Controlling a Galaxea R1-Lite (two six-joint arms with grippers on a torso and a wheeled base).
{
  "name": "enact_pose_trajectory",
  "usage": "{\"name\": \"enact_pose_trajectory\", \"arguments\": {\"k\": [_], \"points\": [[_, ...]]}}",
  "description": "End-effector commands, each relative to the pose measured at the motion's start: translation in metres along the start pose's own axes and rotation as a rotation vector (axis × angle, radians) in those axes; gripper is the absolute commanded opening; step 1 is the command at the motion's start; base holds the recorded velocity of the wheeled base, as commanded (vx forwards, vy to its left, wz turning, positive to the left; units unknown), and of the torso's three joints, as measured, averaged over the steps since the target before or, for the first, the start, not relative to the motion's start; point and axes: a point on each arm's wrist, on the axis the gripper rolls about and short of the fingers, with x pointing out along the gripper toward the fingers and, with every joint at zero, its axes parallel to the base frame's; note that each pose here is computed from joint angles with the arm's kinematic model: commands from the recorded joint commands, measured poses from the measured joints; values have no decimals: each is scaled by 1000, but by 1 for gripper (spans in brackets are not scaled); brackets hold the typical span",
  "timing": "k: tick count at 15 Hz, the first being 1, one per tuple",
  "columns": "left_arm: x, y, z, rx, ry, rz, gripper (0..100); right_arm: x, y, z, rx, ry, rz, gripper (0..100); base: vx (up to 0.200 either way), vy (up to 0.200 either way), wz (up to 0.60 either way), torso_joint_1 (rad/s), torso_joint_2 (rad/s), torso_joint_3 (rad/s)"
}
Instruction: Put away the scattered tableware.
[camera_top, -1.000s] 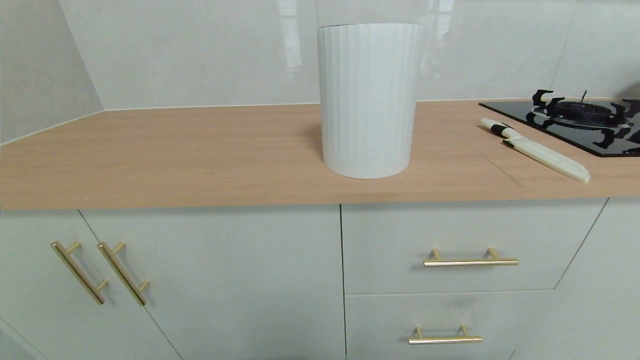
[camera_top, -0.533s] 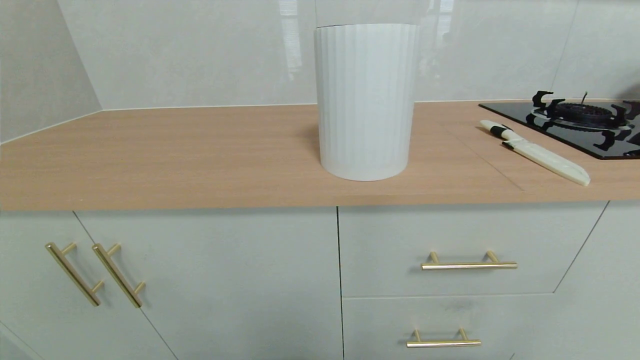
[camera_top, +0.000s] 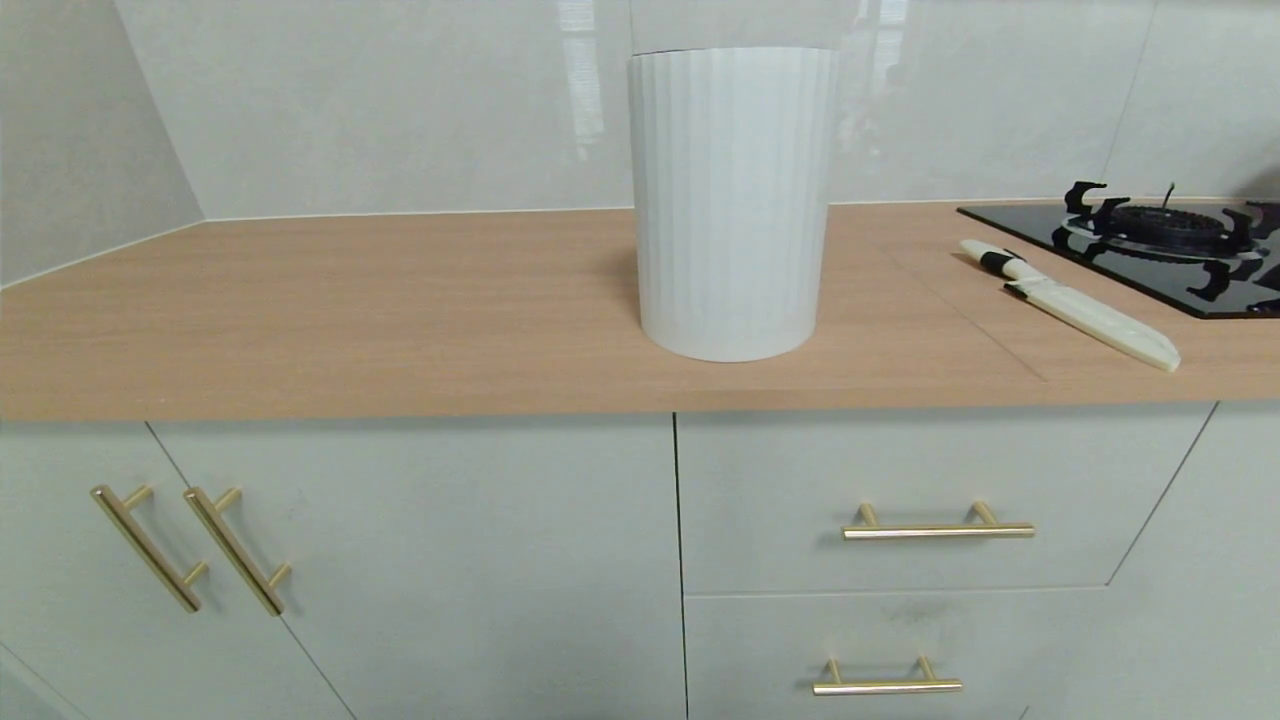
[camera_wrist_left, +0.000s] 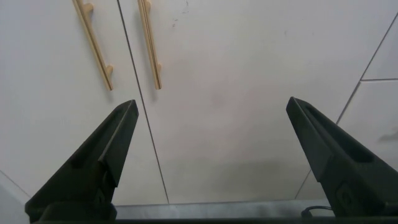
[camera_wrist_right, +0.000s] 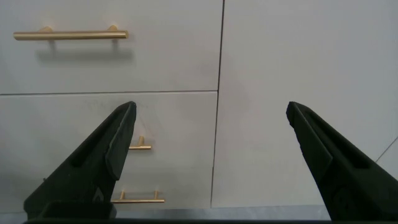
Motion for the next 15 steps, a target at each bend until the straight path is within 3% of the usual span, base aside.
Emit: {"name": "enact_pose_trajectory", "arguments": {"k": [1,6,15], "points": [[0,0,0,0,0,0,100,0,0,0,-1,1,-1,100,0,0,0,0,0,0],[0,0,0,0,0,0,100,0,0,0,2,1,-2,100,0,0,0,3,-45,-41],[0,0,0,0,0,0,100,0,0,0,2,1,-2,100,0,0,0,89,-418,-328]]}}
